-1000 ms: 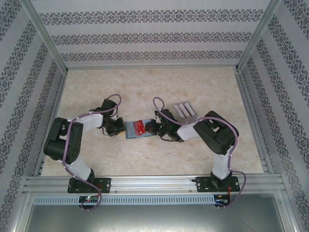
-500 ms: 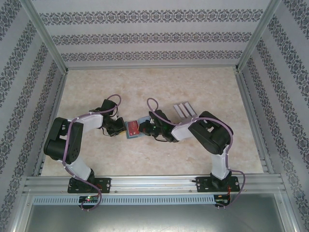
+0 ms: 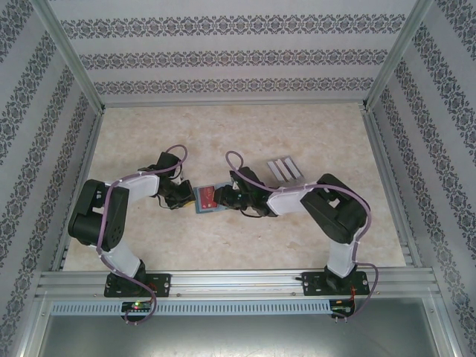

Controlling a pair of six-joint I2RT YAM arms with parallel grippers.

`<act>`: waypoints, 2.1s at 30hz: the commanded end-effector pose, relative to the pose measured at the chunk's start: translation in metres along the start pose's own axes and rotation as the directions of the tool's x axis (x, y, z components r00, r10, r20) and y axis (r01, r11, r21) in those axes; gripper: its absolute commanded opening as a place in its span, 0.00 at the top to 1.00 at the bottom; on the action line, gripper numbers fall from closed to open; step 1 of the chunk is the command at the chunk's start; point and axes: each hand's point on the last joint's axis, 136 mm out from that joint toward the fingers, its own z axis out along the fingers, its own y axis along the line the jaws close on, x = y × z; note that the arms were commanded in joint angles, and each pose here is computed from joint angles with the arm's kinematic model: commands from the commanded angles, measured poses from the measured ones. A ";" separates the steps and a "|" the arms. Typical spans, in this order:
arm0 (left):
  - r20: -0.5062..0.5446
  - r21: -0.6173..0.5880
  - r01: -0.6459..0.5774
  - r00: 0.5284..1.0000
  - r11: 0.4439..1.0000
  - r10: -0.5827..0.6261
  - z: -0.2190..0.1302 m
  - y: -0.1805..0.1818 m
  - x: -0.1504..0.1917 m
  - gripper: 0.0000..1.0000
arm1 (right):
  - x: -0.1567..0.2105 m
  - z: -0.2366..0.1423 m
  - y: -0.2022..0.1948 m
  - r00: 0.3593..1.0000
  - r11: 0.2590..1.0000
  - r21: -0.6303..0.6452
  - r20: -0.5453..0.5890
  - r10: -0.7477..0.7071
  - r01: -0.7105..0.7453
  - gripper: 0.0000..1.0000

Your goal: Put the credit cards into the card holder

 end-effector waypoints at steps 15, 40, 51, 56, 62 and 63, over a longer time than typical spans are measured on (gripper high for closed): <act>-0.186 0.007 -0.020 0.982 1.000 0.021 0.036 0.003 0.045 0.91 | 0.009 -0.020 -0.045 0.990 0.941 0.308 -0.023 -0.141 0.141 0.41; -0.194 0.015 -0.028 0.980 0.999 0.031 0.036 0.001 0.046 0.91 | 0.009 0.006 0.009 0.972 0.966 0.115 -0.071 -0.225 0.232 0.79; -0.167 0.049 -0.005 0.986 0.999 0.013 0.024 -0.006 0.037 0.91 | 0.017 0.015 0.044 0.956 0.961 -0.083 -0.109 -0.272 0.264 0.64; -0.123 0.118 0.088 0.990 0.989 -0.073 0.005 -0.005 0.021 0.87 | 0.021 0.024 0.046 0.956 0.960 -0.122 -0.128 -0.266 0.251 0.59; -0.074 0.139 0.103 0.993 0.985 -0.093 -0.017 -0.003 0.009 0.74 | -0.001 -0.006 0.072 0.963 0.948 -0.196 -0.056 -0.264 0.249 0.51; -0.072 0.131 0.096 0.994 0.987 -0.087 -0.018 -0.003 0.009 0.70 | -0.010 -0.017 0.078 0.959 0.941 -0.201 -0.027 -0.282 0.271 0.48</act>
